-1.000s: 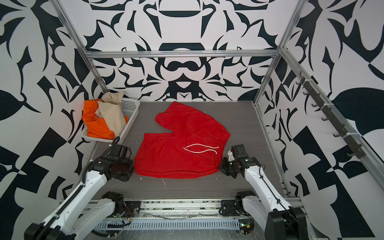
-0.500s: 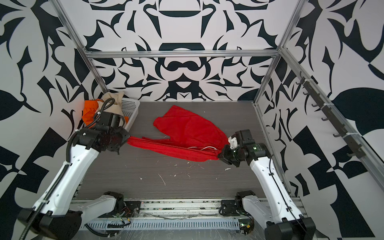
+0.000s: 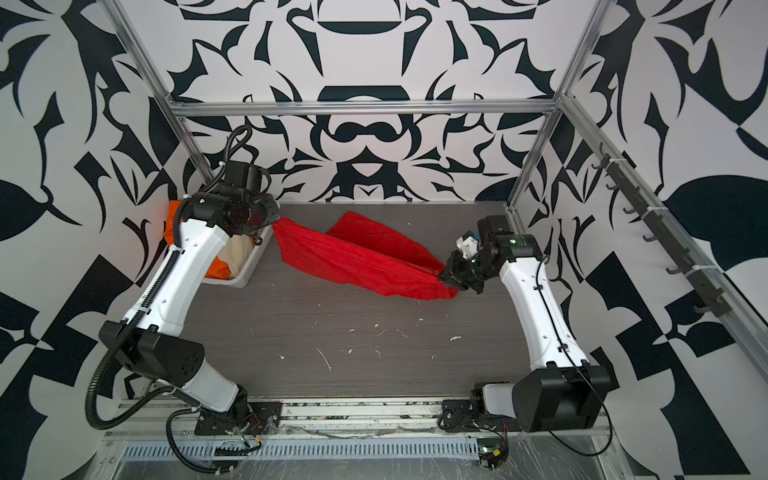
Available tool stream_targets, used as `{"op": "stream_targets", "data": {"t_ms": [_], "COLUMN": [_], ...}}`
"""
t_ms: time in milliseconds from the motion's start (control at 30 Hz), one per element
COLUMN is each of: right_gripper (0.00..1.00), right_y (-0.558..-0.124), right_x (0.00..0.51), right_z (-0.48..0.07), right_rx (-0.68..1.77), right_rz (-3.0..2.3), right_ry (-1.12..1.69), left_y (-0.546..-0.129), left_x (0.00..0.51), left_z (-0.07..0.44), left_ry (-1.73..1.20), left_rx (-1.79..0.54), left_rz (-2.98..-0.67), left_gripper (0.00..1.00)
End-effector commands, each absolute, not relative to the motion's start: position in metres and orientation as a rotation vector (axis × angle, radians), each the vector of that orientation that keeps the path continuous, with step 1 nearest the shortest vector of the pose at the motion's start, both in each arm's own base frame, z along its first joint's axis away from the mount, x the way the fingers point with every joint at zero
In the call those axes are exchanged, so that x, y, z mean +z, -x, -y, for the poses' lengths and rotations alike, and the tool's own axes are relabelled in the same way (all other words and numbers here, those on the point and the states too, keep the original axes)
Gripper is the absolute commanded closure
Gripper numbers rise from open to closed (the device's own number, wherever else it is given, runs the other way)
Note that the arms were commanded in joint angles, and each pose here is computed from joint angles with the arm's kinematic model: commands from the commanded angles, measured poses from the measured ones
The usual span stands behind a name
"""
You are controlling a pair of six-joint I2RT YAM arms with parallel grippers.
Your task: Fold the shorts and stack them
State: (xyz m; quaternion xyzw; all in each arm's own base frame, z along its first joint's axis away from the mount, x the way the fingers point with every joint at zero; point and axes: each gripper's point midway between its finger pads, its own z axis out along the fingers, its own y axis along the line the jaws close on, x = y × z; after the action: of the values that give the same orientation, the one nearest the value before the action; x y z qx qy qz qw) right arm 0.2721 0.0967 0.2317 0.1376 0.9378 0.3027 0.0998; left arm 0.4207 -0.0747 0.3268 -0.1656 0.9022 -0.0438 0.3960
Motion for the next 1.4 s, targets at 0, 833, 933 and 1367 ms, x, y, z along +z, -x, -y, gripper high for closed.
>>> {"op": "stream_targets", "data": {"t_ms": [0, 833, 933, 1367], "right_gripper": [1.00, 1.00, 1.00, 1.00], "right_y": [-0.266, -0.298, -0.301, -0.323], "right_x": [0.240, 0.217, 0.210, 0.162], "right_z": [-0.081, -0.061, -0.057, -0.045], "right_rx": [0.794, 0.837, 0.853, 0.984], "right_rz": [-2.804, -2.835, -2.840, -2.875], "right_ry": [-0.397, -0.461, -0.482, -0.636], "left_y": [-0.439, -0.524, -0.537, -0.600], "left_x": [0.368, 0.354, 0.346, 0.276], "left_z": [0.064, 0.100, 0.104, 0.141], "left_ry": [0.390, 0.259, 0.248, 0.203], "left_rx": [-0.087, -0.134, -0.126, -0.147], "left_rz": [-2.125, -2.082, -2.096, -2.171], "left_gripper": [1.00, 1.00, 1.00, 1.00]}}
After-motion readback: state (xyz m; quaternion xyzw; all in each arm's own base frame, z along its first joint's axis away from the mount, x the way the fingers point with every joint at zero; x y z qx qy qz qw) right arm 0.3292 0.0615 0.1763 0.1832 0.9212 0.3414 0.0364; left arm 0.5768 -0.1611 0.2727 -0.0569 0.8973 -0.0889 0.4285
